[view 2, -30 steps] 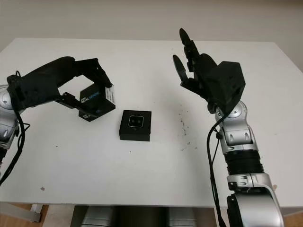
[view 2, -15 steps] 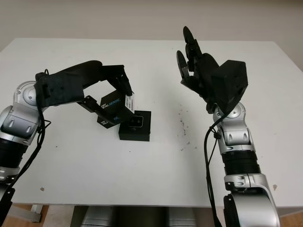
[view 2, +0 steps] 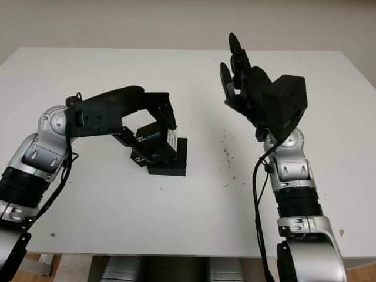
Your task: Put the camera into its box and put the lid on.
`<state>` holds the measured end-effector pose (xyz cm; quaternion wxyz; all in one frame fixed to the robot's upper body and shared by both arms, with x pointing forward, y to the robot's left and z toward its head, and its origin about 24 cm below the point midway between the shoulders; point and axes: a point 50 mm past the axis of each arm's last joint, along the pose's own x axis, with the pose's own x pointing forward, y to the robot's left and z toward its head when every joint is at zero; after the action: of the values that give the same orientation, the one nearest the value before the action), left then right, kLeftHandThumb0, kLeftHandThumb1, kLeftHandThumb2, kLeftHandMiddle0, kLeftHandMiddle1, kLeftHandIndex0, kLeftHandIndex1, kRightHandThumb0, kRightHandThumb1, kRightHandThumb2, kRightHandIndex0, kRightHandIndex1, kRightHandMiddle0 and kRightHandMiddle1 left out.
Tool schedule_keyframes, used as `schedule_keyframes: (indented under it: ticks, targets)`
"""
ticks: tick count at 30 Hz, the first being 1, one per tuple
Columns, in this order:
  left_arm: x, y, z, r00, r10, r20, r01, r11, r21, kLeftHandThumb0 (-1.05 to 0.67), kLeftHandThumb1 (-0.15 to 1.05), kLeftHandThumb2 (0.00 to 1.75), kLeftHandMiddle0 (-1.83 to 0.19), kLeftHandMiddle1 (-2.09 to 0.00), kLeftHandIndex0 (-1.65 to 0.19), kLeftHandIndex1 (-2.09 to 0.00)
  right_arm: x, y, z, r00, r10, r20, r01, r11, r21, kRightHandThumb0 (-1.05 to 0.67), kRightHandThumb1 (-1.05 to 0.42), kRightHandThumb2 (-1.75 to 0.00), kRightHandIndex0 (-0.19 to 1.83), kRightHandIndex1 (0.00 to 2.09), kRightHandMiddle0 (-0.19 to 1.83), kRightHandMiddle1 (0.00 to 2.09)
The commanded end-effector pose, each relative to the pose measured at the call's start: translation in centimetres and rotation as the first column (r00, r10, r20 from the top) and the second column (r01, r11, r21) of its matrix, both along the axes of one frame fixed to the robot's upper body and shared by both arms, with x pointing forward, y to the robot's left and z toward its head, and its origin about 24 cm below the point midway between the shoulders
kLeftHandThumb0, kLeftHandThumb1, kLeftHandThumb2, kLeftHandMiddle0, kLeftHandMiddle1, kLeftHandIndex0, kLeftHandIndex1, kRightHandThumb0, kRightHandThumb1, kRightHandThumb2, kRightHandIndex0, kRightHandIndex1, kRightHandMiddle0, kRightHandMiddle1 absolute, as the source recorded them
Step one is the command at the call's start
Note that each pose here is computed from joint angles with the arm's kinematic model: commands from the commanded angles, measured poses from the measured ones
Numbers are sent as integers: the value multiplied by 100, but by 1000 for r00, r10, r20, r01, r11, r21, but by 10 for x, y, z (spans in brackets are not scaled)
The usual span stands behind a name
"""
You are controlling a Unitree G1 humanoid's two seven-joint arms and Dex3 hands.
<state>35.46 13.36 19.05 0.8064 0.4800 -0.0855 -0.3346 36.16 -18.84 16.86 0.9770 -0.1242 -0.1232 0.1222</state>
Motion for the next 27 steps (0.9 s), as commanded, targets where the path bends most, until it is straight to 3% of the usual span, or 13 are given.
schedule_keyframes:
  ticks: [1, 14, 27]
  targets:
    - [-1, -4, -8, 999, -25, -36, 25, 1000, 3, -9, 91, 5, -45, -145, -37, -153, -1, -2, 0, 1000, 8, -6, -8, 1000, -16, -75, -105, -76, -19, 0, -19, 2]
    - [-1, -15, -7, 996, -75, -40, 75, 997, -2, -12, 91, 5, -45, -152, -37, -153, -2, -2, -1, 1000, -4, -11, 3, 1000, -15, -72, -105, -75, -19, 0, -18, 3]
    - [-1, -22, -10, 996, -80, -41, 80, 997, 0, -11, 92, 5, -44, -140, -35, -148, -2, -2, 0, 1000, 6, -7, -6, 1000, -13, -72, -105, -75, -19, 0, -19, 3]
